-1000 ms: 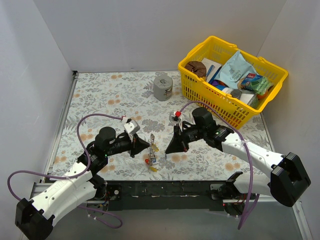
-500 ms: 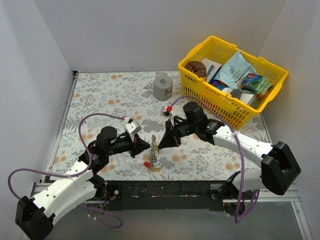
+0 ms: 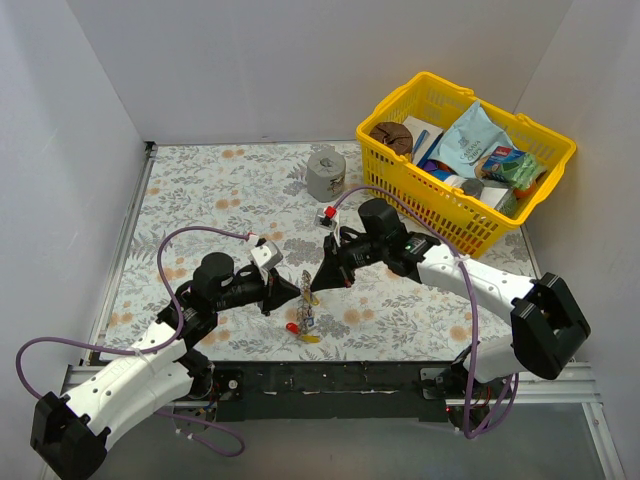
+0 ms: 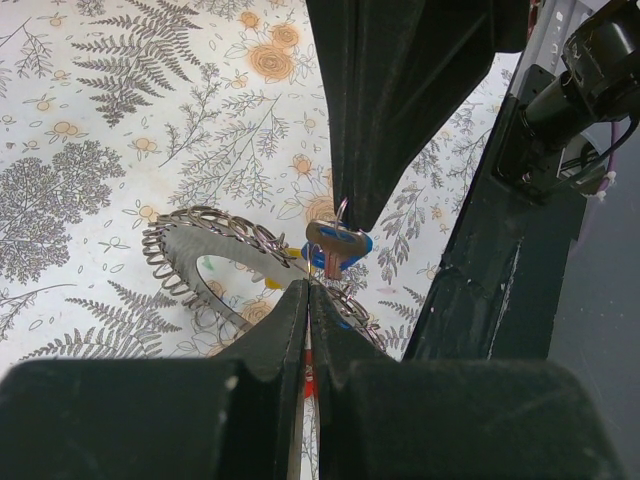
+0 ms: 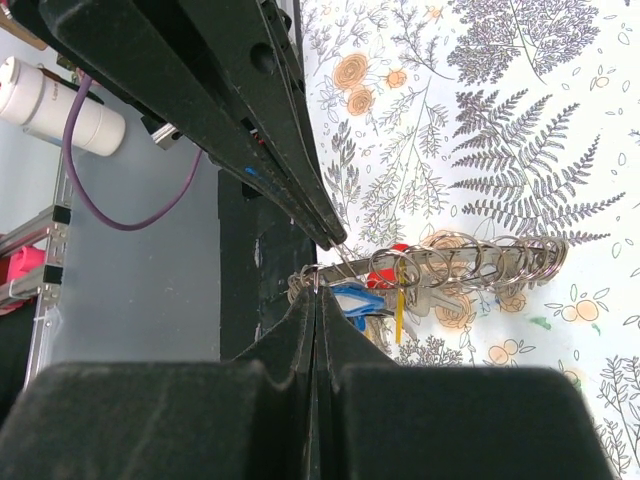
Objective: Put the keys on the keyring
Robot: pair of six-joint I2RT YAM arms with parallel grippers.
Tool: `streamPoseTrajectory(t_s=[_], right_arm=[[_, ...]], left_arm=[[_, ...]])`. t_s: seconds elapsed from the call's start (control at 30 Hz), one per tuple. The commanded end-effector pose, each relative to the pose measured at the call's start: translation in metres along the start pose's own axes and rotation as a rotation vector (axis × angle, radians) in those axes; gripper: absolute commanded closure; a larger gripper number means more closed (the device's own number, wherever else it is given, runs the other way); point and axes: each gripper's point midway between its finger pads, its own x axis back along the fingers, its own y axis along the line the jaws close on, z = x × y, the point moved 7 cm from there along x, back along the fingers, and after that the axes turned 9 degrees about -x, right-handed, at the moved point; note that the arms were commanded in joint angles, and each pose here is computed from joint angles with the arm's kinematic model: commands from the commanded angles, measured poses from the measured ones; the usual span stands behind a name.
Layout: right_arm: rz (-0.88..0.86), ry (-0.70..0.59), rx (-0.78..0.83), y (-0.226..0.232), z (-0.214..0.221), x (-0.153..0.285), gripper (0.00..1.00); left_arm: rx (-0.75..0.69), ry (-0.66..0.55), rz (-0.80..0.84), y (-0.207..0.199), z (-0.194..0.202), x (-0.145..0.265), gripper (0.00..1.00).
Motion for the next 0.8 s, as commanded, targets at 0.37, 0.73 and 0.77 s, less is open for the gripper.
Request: streamPoseTrajectory(t_s=[0.37, 0.73, 0.77], right_arm=[[-0.037, -0.011, 0.057, 0.0073, -0.0164, -0.0059, 0.99], [-0.024, -0.006, 0.04, 0.0044, -0.0132, -0.0114, 0.99], [-0.017, -0.005, 0.037, 0.0034, -0.0128, -0.0116, 0.99]], left_arm=[[-0.052, -0.073, 0.021, -0.0021, -0.0186, 0.001, 1.0], [-0.053, -0.073, 0.024, -0.0023, -0.019, 0.0009, 1.0], [-0.053, -0.073, 0.024, -0.0023, -0.019, 0.0009, 1.0]])
